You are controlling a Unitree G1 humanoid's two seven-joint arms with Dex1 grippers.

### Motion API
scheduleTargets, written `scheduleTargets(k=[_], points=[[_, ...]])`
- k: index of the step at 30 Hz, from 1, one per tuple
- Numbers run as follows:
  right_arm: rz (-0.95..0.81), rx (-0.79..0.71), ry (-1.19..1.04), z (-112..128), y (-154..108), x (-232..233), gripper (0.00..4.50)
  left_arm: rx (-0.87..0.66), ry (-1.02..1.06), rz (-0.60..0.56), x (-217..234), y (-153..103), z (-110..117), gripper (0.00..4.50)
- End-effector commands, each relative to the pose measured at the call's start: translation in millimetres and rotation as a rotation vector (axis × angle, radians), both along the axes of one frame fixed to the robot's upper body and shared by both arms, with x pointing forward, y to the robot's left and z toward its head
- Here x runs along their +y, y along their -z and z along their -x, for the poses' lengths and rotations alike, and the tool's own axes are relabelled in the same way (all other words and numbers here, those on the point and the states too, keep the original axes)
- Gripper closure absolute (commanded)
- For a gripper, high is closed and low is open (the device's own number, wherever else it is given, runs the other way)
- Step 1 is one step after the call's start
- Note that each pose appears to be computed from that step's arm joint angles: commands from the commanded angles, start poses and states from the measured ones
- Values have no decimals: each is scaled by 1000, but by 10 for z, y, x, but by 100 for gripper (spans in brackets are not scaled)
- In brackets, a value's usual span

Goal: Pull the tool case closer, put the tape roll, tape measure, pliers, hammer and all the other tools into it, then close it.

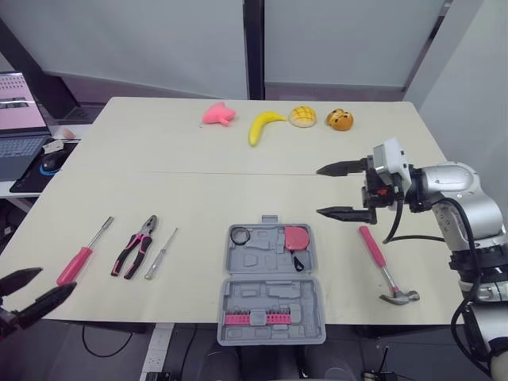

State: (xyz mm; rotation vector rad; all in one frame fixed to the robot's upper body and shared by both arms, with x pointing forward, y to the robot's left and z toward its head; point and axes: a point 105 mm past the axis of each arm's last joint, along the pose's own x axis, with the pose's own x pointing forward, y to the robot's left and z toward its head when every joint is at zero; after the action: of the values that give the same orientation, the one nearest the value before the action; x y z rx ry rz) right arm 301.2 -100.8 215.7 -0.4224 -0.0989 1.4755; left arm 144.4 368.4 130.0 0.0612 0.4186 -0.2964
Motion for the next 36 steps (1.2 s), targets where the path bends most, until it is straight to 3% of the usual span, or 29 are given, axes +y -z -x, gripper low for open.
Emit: scheduleTargets(k=[1, 4, 7, 19, 24, 36], points=[[-37, -37, -89, 179, -214, 183, 4, -26, -41, -27, -16, -82, 99, 0], [-50, -39, -98, 215, -270, 248, 4, -23, -49, -34, -30, -54, 117, 0], [-36, -33, -75, 200, -243, 256, 4, -51, -49, -45, -64, -42, -9, 0], [-37, -46, 52, 144, -195, 183, 4, -78, -82, -80, -181, 248, -1000, 0], [-32, -48, 84, 175, -208, 162, 4, -41, -71, -101, -211, 432, -1304, 0], [-37, -44, 126, 178, -211, 152, 4, 15, -42, -124, -251, 693, -1544, 0]])
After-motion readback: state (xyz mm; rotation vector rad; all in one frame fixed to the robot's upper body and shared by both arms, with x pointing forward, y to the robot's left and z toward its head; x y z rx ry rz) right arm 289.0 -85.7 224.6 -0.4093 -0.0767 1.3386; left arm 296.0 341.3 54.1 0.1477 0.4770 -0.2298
